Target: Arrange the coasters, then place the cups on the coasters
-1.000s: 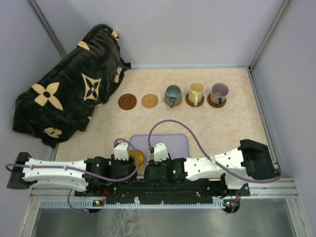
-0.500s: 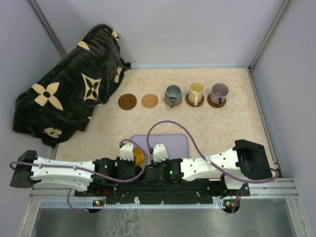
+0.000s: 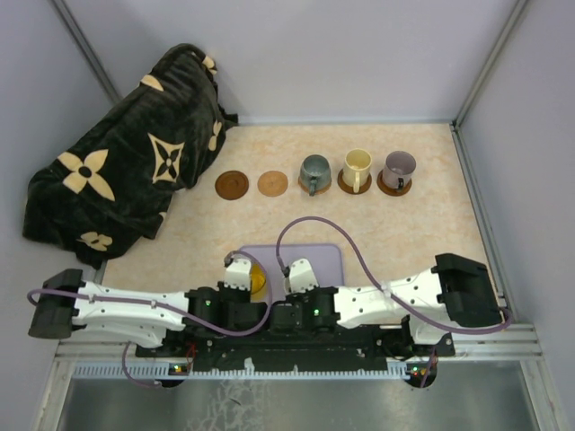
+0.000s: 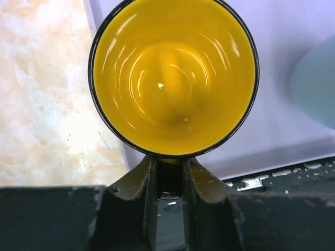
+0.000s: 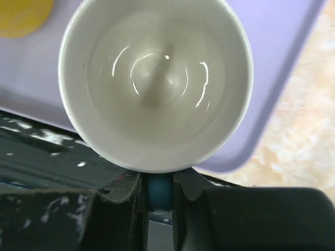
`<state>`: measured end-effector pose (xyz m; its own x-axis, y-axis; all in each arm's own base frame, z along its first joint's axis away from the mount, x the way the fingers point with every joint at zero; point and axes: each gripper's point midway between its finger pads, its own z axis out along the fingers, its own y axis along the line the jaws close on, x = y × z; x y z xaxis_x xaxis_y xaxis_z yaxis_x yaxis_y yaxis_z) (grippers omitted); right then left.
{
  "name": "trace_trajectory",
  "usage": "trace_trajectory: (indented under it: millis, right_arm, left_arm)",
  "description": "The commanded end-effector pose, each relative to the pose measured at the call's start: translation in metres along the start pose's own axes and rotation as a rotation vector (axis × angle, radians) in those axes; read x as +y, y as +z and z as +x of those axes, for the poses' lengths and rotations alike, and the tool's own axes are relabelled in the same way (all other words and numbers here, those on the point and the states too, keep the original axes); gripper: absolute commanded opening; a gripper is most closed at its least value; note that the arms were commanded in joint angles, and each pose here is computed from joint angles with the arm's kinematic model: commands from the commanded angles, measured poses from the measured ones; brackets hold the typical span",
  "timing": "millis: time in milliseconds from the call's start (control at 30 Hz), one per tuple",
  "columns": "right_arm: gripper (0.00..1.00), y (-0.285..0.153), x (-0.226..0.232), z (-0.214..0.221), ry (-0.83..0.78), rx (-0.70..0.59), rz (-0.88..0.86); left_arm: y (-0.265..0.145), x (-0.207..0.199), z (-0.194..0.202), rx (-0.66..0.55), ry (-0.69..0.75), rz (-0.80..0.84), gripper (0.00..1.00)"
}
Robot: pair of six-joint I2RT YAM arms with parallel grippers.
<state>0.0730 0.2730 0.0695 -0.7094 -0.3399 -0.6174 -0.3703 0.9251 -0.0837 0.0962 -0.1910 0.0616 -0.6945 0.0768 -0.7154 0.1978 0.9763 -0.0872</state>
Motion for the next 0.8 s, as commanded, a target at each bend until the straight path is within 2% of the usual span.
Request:
trace_trajectory:
  millis: [0, 133, 300, 533, 767]
  right_arm:
    - [0.00, -0.010, 0.003, -0.046, 0.119, -0.177, 0.003]
    - [0.00, -0.024, -0.021, -0.062, 0.174, -0.252, 0.053]
    - [0.00, -0.039, -0.057, -0.070, 0.253, -0.306, 0.111]
    - [0.00, -0.054, -0.087, -0.080, 0.329, -0.346, 0.124]
    - [0.00, -0.053, -0.110, -0.102, 0.373, -0.378, 0.161]
  left_arm:
    - [-0.003, -0.050, -0.043, -0.137, 0.013, 0.049, 0.00]
    - [-0.002, -0.081, -0.060, -0.181, 0.073, 0.133, 0.00]
    - [0.006, -0.101, -0.072, -0.191, 0.058, 0.268, 0.00]
    - [0.018, -0.092, -0.102, -0.238, 0.042, 0.267, 0.00]
    - [0.045, -0.047, -0.145, -0.286, 0.010, 0.169, 0.00]
